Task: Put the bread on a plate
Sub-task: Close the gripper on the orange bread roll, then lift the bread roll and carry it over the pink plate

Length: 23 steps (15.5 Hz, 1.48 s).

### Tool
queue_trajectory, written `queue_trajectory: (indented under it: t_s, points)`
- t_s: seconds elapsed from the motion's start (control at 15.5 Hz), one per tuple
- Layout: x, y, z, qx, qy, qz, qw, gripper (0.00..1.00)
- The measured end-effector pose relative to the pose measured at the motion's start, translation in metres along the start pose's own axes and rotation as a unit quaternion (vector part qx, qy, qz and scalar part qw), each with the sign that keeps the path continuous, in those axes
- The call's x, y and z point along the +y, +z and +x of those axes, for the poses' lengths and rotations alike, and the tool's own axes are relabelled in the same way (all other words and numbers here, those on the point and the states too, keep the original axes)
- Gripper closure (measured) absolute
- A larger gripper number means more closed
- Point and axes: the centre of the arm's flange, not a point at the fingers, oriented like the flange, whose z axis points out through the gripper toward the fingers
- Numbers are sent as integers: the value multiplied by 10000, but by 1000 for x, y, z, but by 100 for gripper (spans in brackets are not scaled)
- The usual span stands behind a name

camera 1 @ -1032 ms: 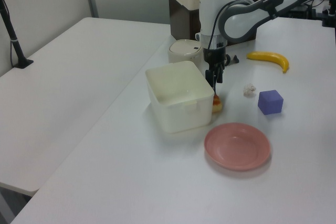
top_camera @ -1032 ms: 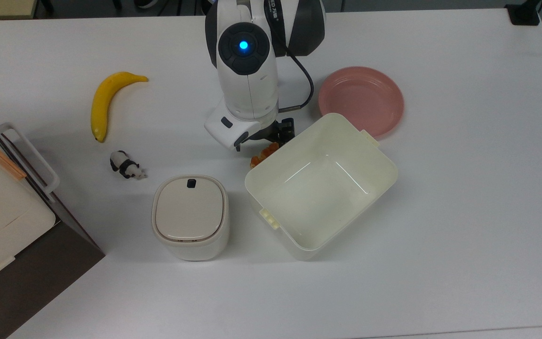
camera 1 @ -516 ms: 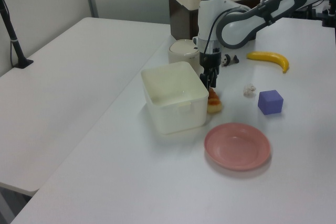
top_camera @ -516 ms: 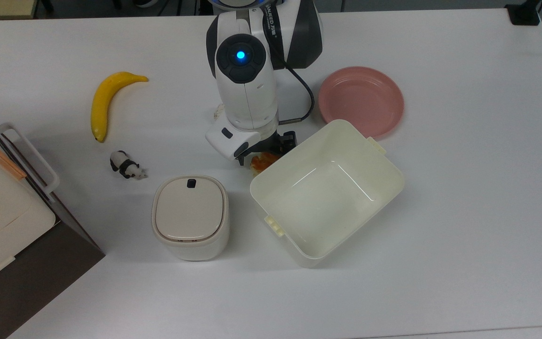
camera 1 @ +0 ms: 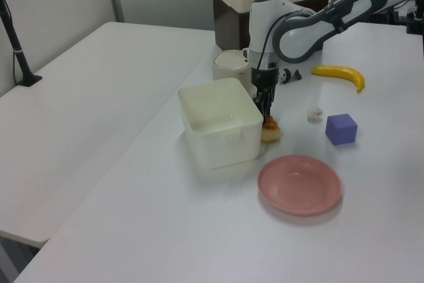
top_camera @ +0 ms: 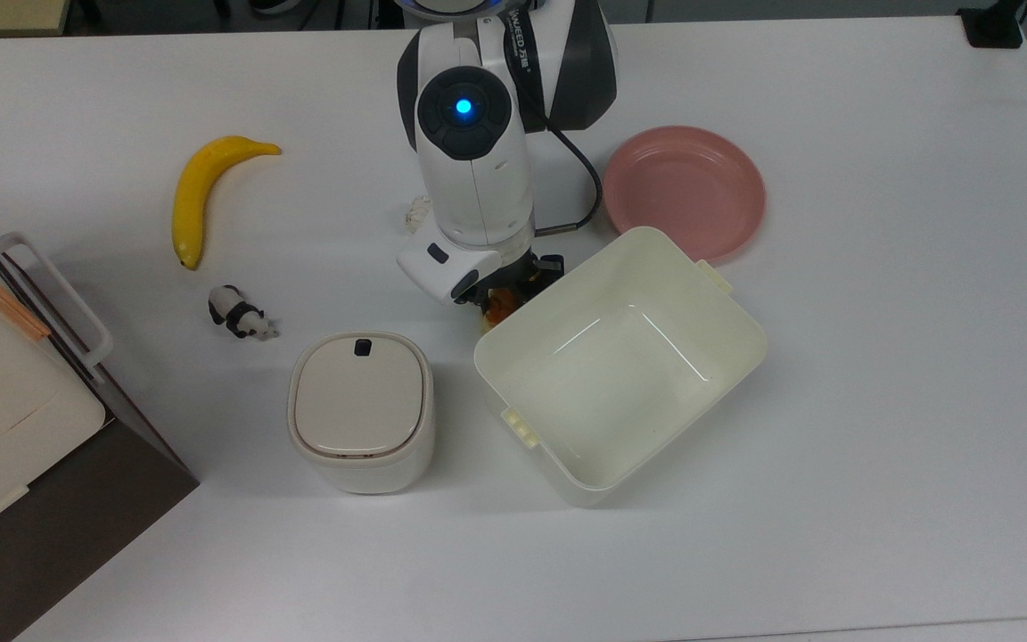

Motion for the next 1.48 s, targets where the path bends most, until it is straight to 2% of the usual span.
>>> queue_trajectory:
  t_s: [0.19,0.52,0.71,0.97,1.16,1.23,1.48]
  points:
    - [0,-1,1,12,0,2,10000,88]
    - [2,-15,1,-8,14,-12,10000,88]
    - [-1,-48,-5,-127,-113,-45,9998,90]
    - [-23,-101,-28,-329,-450,-101,9984,90]
    - [-58,-128,-49,-447,-802,-148,9957,90]
    - [-85,-137,-61,-510,-1020,-185,9933,90]
    - [-159,-139,-91,-607,-1638,-254,9843,90]
